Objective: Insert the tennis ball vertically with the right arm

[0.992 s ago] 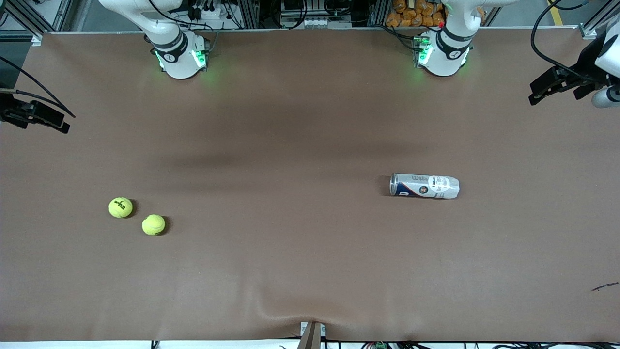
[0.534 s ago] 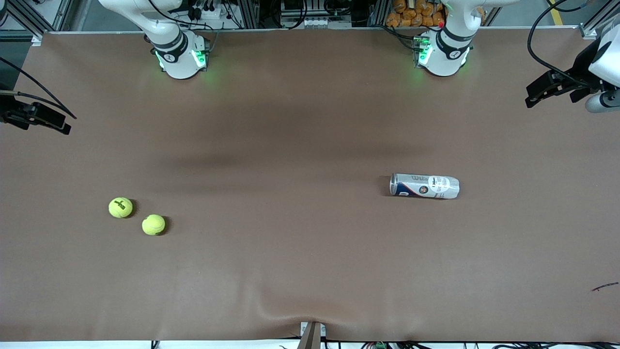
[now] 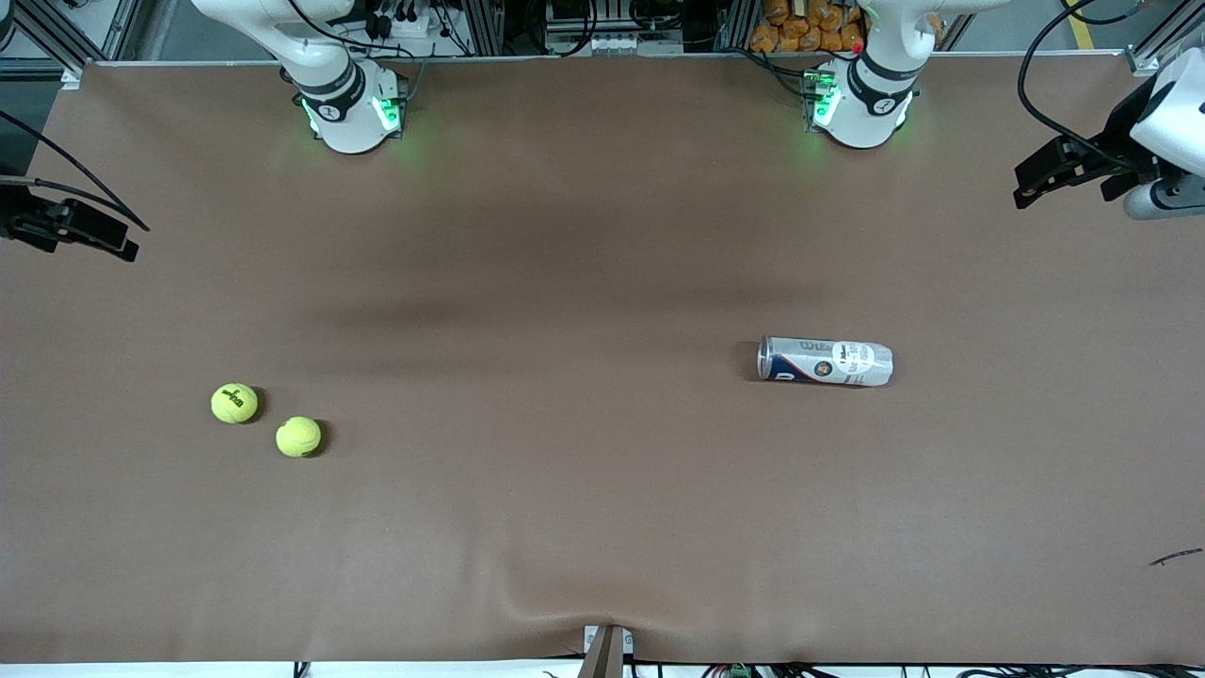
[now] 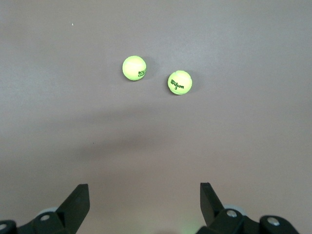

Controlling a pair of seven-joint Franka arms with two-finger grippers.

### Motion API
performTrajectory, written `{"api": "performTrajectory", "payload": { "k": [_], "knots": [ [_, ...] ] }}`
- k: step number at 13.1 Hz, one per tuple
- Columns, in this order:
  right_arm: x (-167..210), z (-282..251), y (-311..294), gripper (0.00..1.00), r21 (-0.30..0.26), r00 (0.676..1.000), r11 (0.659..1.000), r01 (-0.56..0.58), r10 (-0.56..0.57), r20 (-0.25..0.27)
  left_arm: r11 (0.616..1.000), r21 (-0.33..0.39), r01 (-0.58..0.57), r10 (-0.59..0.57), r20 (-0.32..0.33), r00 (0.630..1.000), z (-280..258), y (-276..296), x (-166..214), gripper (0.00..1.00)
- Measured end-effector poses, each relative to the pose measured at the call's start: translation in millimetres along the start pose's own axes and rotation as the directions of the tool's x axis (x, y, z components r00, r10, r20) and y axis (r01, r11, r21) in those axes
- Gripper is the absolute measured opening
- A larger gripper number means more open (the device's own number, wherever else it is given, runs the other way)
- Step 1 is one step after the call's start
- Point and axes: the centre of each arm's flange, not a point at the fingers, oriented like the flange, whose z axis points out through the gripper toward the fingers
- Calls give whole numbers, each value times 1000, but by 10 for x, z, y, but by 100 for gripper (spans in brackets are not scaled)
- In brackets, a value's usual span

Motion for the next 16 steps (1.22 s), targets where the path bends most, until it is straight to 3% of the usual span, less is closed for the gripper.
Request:
{"api": "performTrajectory", "payload": {
  "k": [16],
  "knots": [
    [7,12,-16,100,0,1000,1000,3,-3,2,1000,-1,0,0,2,1000,66,7,88,100]
  ]
}}
